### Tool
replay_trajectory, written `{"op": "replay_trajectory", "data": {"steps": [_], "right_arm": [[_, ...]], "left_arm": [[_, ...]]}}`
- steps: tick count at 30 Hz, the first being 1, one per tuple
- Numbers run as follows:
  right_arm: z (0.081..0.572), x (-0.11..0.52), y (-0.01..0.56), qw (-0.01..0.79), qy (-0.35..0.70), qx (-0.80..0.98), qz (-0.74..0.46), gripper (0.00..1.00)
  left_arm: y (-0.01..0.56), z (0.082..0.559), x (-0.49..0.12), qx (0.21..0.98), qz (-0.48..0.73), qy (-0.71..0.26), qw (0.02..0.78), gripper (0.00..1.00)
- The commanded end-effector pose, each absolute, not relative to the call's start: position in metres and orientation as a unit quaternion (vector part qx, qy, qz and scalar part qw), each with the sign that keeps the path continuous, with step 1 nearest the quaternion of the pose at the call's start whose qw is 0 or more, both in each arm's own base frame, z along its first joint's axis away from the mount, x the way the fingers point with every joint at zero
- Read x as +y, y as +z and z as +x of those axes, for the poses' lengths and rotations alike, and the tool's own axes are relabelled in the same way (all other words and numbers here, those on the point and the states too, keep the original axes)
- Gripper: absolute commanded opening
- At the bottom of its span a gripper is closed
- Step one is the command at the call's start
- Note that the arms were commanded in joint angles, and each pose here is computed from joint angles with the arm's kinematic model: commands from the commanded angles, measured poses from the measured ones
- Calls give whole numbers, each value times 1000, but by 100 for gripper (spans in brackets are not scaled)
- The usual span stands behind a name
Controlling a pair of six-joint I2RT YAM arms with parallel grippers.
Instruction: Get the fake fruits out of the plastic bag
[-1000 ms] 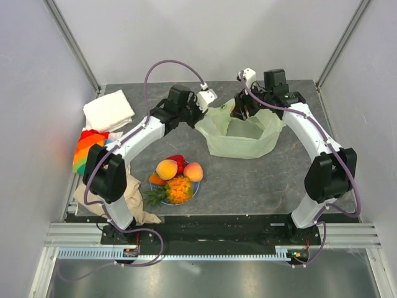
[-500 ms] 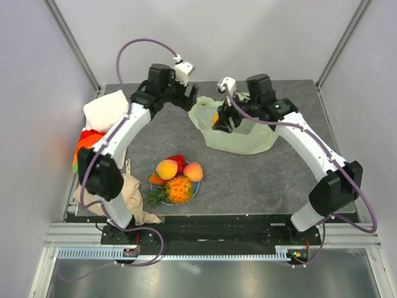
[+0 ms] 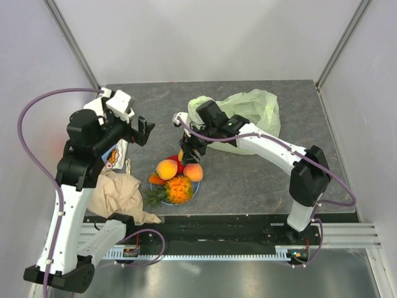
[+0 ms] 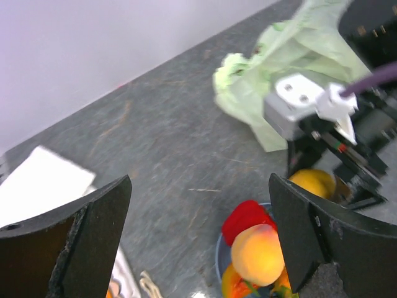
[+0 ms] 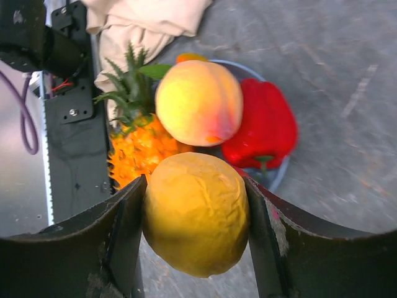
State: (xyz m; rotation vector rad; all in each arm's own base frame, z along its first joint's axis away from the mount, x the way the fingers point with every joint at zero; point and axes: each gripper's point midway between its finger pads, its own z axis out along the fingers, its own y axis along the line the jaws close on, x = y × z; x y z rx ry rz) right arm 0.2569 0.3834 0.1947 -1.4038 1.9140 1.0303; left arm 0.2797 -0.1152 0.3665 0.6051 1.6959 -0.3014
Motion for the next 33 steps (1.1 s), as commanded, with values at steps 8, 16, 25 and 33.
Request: {"op": "replay_trajectory", "data": {"steps": [8,16,25,33], "right_arm": [[222,416,162,221,406,708,-534,72],[222,419,151,212,401,713,-535,72],[226,424,168,231,405,705,-534,77],[262,403,241,304,366,709,-520,98]], "left_arm": [[342,265,-86,760,217,-145,595,96],[339,269,-77,762,195,-146,600,96],[336,274,-80,764,195,-155,595,96],[335,281,-84,764,197,-169,590,98]]}}
